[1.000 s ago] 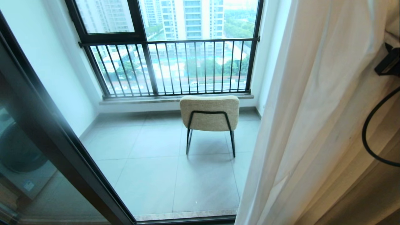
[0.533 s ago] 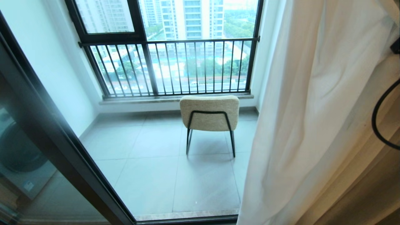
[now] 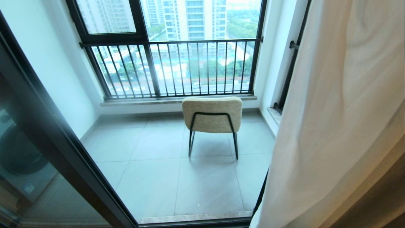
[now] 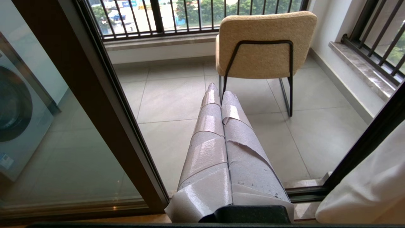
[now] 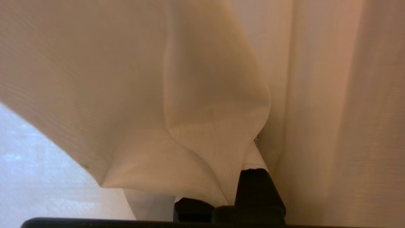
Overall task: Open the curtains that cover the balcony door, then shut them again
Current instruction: Pull the inner curtains open on both sides
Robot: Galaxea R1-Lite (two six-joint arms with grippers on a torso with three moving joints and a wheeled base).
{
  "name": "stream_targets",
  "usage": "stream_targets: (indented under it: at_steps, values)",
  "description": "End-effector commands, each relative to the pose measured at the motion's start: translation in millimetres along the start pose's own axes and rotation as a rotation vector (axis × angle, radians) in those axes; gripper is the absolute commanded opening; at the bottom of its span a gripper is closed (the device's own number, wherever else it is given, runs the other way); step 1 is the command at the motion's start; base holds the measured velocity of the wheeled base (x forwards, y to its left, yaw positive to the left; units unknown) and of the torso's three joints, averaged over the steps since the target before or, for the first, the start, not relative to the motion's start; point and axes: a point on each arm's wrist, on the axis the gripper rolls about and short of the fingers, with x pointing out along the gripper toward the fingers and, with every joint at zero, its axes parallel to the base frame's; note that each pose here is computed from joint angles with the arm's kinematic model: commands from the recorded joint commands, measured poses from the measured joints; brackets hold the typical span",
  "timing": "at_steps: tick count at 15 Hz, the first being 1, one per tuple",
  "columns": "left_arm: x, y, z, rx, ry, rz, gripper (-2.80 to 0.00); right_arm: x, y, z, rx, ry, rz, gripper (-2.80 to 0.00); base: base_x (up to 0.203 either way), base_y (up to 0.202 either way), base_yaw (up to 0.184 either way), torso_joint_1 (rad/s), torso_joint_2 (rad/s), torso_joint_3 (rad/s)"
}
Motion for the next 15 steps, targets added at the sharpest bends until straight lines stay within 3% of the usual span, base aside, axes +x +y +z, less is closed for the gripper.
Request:
stream_targets:
  at_steps: [1, 4, 9, 15]
  values:
    - [0, 0.0, 0, 0.000, 0.000, 0.000, -2.80, -1, -18, 14, -0.048, -0.013, -0.063, -2.80, 0.000, 0.000, 0.000, 0.000, 0.00, 0.000]
    - [0, 0.0, 0, 0.000, 0.000, 0.000, -2.80, -4, -38, 16, -0.080, 0.034, -0.141, -2.80, 0.000, 0.000, 0.000, 0.000, 0.00, 0.000]
    - [0, 0.0, 0, 0.000, 0.000, 0.000, -2.80, 10, -90, 3, -0.104, 0.121, -0.325, -2.80, 0.000, 0.000, 0.000, 0.000, 0.00, 0.000]
    - [0, 0.0, 0, 0.000, 0.000, 0.000, -2.80, 20, -170, -30, -0.108, 0.191, -0.402, -2.80, 0.000, 0.000, 0.000, 0.000, 0.00, 0.000]
